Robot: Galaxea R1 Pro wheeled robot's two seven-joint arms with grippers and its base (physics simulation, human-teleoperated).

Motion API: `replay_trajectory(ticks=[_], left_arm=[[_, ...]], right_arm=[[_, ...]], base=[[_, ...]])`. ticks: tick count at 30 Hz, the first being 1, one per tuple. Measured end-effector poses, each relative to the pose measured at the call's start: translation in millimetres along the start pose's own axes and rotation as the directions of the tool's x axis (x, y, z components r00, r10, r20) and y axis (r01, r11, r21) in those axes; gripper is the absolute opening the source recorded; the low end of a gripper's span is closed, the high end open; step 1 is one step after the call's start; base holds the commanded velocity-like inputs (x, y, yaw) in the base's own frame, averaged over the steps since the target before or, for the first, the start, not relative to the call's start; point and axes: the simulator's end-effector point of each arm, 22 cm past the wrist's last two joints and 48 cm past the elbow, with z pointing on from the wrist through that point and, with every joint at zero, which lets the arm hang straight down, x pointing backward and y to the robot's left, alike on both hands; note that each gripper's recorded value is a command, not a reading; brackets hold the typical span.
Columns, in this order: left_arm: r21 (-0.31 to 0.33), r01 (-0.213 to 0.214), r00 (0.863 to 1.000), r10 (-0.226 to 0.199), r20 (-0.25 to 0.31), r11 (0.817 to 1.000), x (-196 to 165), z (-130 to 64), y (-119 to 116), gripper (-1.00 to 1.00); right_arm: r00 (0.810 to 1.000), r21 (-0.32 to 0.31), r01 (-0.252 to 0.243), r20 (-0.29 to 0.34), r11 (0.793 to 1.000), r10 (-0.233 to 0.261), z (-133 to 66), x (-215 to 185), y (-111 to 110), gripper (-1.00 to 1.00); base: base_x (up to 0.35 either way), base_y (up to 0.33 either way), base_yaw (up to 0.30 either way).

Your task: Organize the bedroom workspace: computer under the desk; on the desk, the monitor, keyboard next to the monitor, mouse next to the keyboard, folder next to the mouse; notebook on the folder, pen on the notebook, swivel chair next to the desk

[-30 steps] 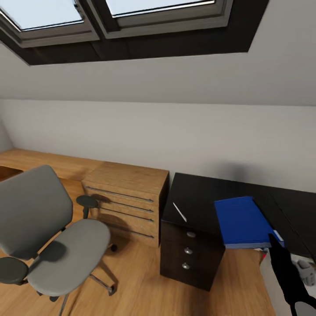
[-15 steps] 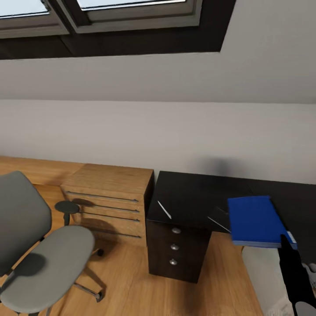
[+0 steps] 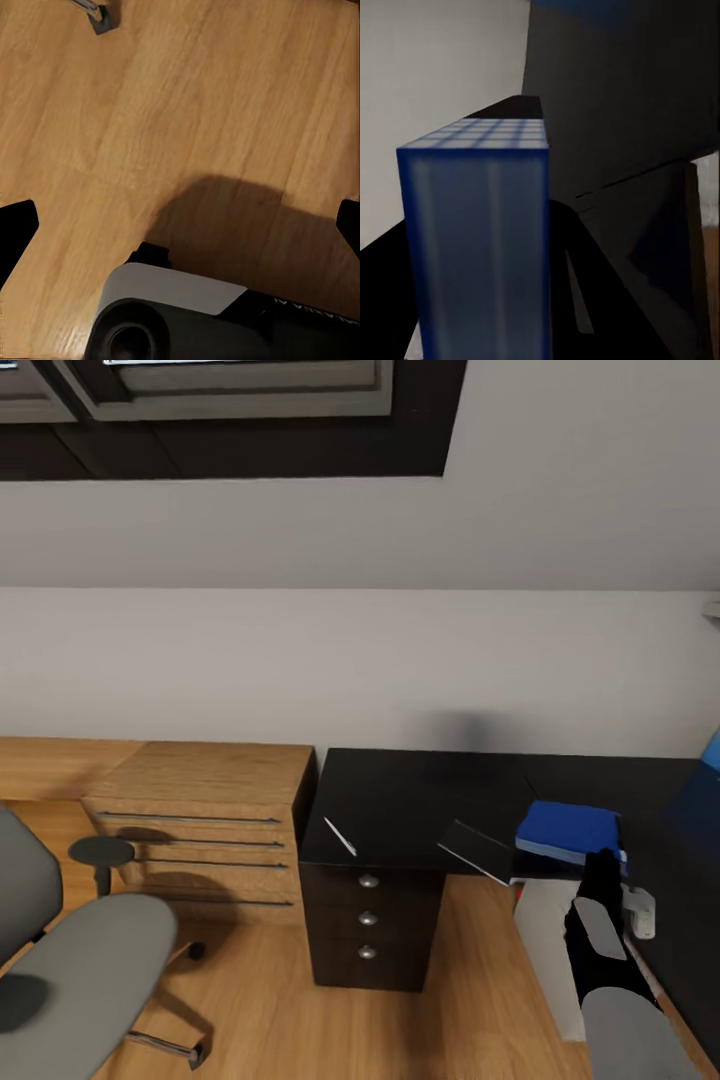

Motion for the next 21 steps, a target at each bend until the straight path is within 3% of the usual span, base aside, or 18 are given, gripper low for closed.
replay_trajectory(ticks=[4, 14, 16, 21], left_arm=[[0.002, -0.003, 1.0, 0.003, -0.002, 1.0, 1.3, -0.3, -1.2, 1.0], [0.003, -0.004, 1.0, 0.004, -0.004, 1.0, 2.0, -0.3, -1.6, 1.0], [0.003, -0.005, 1.0, 0.005, -0.005, 1.0, 2.5, -0.3, -1.5, 1.0], [0.002, -0.005, 1.0, 0.006, -0.008, 1.0, 4.1, -0.3, -1.2, 1.0]], right_arm=[[0.998, 0.022, -0.015, 0.064, 1.0, 0.013, 5.2, -0.3, 4.8, -1.0], [0.989, 0.046, -0.07, 0.134, 0.996, 0.063, 3.1, -13.0, -3.3, -1.0], [0.987, 0.011, -0.061, 0.15, 0.998, 0.059, 2.7, -16.6, 4.2, -1.0], [0.988, -0.19, -0.032, 0.144, 0.981, 0.06, -10.8, -2.7, 45.1, -1.0]], base=[[0.0, 0.0, -0.25], [0.0, 0.0, -0.25], [0.0, 0.0, -0.248], [0.0, 0.0, -0.244]])
